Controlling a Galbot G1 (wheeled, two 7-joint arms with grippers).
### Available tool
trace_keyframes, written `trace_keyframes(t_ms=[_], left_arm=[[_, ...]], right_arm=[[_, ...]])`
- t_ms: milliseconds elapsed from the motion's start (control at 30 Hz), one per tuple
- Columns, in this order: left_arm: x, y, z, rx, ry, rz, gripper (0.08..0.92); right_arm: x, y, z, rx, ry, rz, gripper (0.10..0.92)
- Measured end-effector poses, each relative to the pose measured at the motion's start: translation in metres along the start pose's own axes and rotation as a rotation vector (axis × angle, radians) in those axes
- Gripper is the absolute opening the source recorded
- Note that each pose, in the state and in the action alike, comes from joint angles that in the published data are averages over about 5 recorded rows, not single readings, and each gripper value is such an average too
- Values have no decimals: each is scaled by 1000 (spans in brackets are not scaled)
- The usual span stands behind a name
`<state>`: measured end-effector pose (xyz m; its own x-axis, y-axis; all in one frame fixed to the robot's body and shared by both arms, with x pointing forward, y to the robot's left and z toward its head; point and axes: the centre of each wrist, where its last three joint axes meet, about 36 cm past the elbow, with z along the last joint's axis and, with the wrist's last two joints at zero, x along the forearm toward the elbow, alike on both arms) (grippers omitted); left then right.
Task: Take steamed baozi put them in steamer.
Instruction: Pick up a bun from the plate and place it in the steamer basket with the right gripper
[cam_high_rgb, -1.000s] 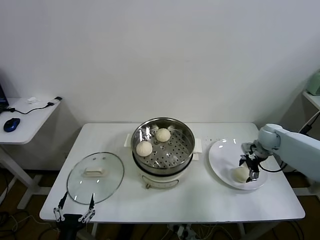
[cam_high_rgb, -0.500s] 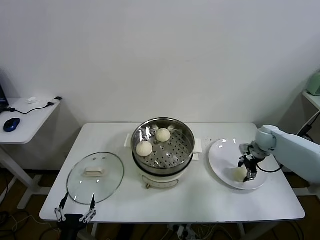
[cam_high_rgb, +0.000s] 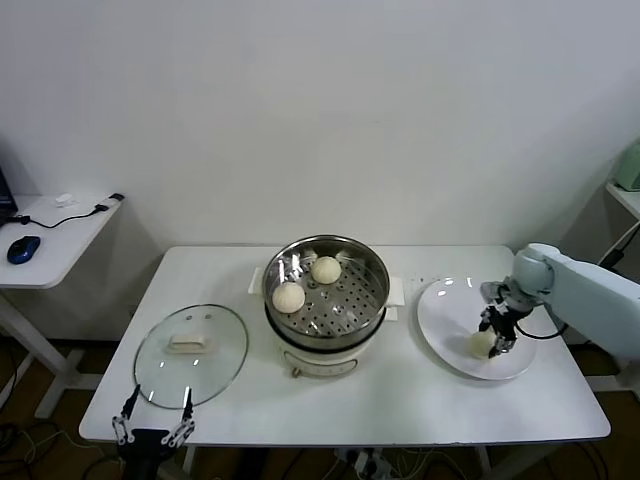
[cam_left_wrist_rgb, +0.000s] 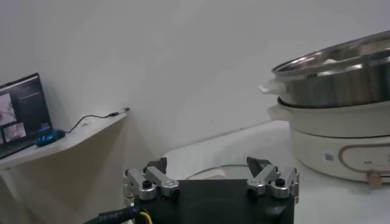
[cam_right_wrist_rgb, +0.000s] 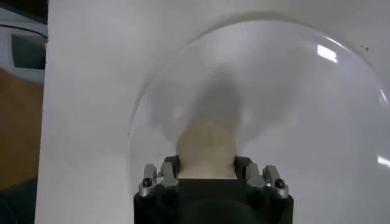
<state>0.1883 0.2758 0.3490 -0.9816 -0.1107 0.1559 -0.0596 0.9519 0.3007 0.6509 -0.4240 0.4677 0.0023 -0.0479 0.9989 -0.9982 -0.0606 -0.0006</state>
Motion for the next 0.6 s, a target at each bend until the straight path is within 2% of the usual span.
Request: trace_keyframes(t_ms=[133, 267, 600], left_arm=[[1, -1, 0, 0, 0, 1, 823], [1, -1, 0, -1, 0, 4, 823], [2, -1, -3, -6, -5, 7, 823]], right_arm=[[20, -12, -7, 49, -9, 15, 578], [59, -33, -26, 165, -2, 50, 581], [192, -78, -143, 723, 82, 177, 585]])
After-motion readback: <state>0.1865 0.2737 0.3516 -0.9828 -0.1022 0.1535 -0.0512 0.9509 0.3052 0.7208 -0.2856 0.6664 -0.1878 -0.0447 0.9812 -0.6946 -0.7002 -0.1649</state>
